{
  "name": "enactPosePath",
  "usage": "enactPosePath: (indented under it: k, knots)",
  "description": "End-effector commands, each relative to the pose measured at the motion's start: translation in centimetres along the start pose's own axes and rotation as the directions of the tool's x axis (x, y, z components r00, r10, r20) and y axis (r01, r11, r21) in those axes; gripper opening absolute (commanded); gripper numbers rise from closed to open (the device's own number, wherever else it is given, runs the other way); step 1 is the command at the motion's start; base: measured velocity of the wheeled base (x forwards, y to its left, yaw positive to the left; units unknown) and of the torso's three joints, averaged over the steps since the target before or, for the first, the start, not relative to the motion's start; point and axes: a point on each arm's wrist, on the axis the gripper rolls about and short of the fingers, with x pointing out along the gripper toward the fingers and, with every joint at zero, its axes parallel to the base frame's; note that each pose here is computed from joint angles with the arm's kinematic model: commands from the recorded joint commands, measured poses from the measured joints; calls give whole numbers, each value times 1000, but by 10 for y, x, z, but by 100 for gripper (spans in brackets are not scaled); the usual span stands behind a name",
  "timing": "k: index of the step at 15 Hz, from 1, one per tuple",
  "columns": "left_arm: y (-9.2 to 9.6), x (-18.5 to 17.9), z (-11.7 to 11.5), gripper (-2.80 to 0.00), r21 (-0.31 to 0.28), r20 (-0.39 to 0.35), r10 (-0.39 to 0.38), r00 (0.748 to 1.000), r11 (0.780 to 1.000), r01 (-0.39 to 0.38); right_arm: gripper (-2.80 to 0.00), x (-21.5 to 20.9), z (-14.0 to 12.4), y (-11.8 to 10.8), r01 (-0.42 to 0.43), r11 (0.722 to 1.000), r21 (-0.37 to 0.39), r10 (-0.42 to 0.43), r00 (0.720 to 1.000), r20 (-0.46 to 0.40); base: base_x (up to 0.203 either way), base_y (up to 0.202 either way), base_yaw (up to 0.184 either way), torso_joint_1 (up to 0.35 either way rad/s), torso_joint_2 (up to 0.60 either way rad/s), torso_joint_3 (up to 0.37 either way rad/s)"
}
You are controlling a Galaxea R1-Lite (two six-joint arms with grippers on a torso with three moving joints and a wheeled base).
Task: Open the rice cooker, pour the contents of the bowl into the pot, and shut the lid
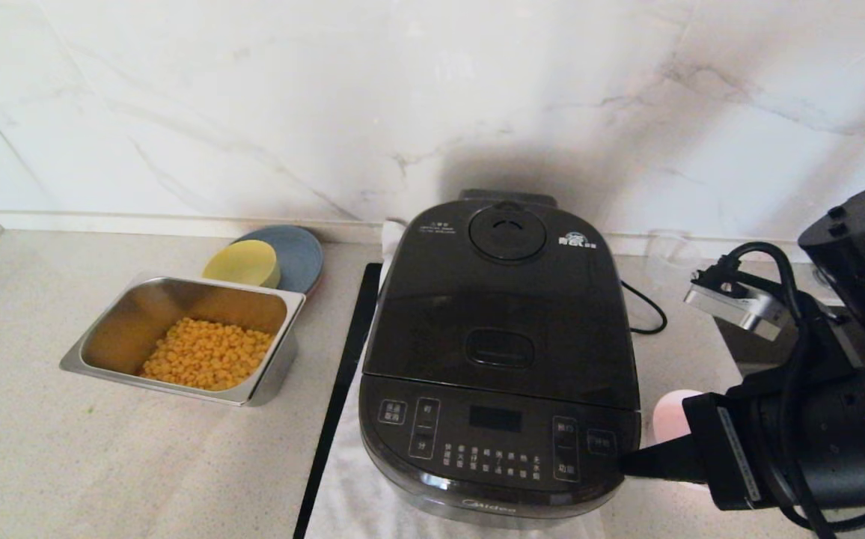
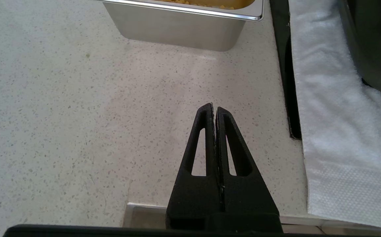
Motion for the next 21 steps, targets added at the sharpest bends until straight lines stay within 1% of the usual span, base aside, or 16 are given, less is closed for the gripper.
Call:
enactPosePath:
  k: [1,7,12,21]
  knots:
    - [0,0,0,-280,0,0,1,1000,1000,-1,-280,10,-1,2,14,1000,-2,-14,999,-33,0,0,0,0,0,0]
    - [0,0,0,-280,0,0,1,1000,1000,-1,-280,20,2,4,7,1000,-1,-7,999,-40,0,0,0,0,0,0]
    - [0,0,0,-280,0,0,1,1000,1000,-1,-280,19,4,6,-1,1000,0,1,1000,-31,0,0,0,0,0,0]
    - [0,0,0,-280,0,0,1,1000,1000,-1,-280,15,7,-1,-2,1000,24,3,1000,-23,0,0,0,0,0,0]
